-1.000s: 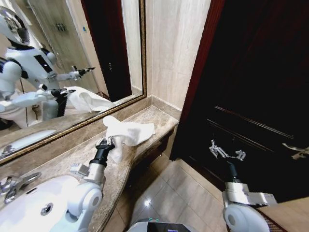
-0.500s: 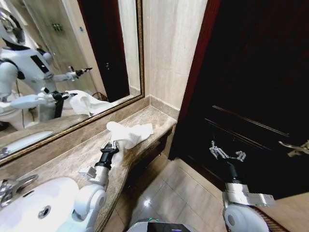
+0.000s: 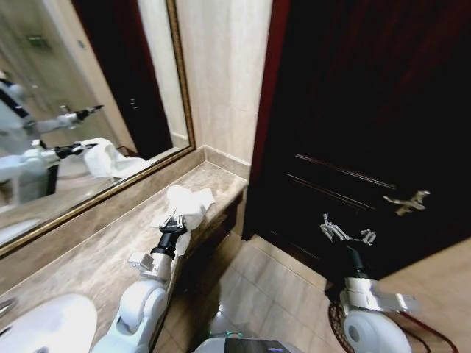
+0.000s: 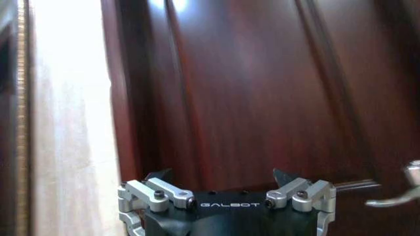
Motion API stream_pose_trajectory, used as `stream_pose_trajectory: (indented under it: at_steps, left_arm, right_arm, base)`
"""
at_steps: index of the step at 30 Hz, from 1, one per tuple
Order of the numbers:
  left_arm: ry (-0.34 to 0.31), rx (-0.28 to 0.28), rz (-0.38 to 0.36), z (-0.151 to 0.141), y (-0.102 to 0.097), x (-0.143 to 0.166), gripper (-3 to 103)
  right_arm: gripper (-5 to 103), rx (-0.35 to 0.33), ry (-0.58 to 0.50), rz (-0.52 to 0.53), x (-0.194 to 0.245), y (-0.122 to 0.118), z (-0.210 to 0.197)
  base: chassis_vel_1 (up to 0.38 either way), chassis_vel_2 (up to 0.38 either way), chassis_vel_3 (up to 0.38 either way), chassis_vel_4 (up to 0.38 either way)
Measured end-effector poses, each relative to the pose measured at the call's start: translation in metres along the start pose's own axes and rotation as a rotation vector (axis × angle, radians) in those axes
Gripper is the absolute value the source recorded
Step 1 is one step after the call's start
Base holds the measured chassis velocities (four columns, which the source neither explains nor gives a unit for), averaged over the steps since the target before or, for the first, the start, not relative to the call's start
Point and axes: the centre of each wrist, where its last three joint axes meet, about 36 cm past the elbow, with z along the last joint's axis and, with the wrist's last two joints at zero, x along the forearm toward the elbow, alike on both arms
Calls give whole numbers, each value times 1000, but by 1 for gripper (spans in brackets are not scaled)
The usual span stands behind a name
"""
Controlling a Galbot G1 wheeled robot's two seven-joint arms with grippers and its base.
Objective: Discard the used towel into the hamper.
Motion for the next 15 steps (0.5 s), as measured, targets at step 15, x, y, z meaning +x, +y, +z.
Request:
stream_pose_trajectory:
  at_steps: [15]
  left_arm:
    - [-2,24,27,3,-3,-11,2]
  right_arm:
    - [100,11,-3,11,0,-4,1]
  base:
    - [-127,-132,-119,-119]
